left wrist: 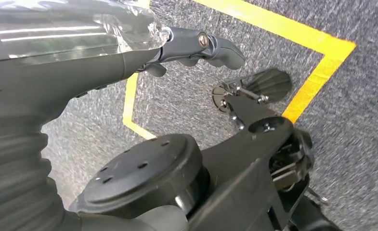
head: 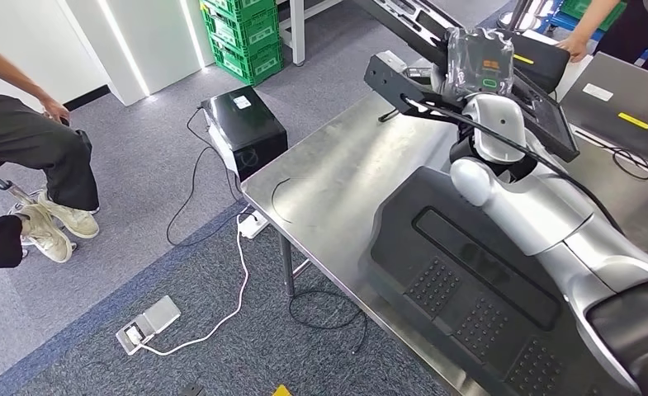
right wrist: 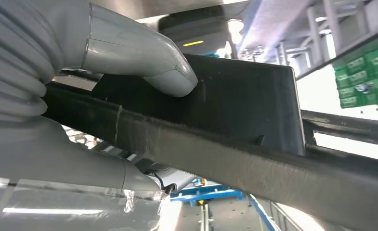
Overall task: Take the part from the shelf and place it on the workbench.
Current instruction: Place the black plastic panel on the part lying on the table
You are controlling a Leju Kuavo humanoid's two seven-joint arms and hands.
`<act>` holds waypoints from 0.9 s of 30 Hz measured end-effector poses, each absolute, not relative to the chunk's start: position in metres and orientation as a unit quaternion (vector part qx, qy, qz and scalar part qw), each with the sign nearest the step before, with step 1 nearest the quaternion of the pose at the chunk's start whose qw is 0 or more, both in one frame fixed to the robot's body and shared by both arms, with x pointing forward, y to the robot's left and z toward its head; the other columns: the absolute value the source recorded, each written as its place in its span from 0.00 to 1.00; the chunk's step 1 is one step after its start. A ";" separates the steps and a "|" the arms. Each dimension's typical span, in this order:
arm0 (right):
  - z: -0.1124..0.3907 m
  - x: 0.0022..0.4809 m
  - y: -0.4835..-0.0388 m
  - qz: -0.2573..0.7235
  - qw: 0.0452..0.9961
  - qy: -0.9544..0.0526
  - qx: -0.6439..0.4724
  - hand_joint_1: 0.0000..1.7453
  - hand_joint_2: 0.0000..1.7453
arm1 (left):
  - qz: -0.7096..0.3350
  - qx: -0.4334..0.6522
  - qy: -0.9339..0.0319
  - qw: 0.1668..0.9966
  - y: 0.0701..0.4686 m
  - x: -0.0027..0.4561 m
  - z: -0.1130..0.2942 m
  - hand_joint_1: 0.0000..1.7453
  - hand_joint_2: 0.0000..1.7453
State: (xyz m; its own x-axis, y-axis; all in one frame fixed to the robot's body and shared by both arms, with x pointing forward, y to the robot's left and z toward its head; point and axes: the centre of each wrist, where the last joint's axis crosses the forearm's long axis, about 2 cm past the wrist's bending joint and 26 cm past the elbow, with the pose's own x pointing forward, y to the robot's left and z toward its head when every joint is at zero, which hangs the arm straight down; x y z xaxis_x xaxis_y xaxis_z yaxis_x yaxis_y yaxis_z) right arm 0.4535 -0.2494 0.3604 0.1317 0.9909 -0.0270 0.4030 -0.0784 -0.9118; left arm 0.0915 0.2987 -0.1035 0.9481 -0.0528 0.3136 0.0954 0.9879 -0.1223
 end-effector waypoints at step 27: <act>0.362 0.455 -0.252 0.365 0.402 -0.544 -0.640 1.00 1.00 | -0.037 -0.068 -0.158 0.985 0.299 0.093 -0.103 0.00 1.00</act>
State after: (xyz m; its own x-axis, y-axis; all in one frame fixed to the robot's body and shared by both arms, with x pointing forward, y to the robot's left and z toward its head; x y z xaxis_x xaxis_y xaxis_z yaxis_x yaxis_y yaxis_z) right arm 0.4552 -0.2523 0.3616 0.1418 0.9895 -0.0291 0.4023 -0.0845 -0.9116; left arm 0.0926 0.2989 -0.1033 0.9476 -0.0513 0.3152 0.0939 0.9881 -0.1217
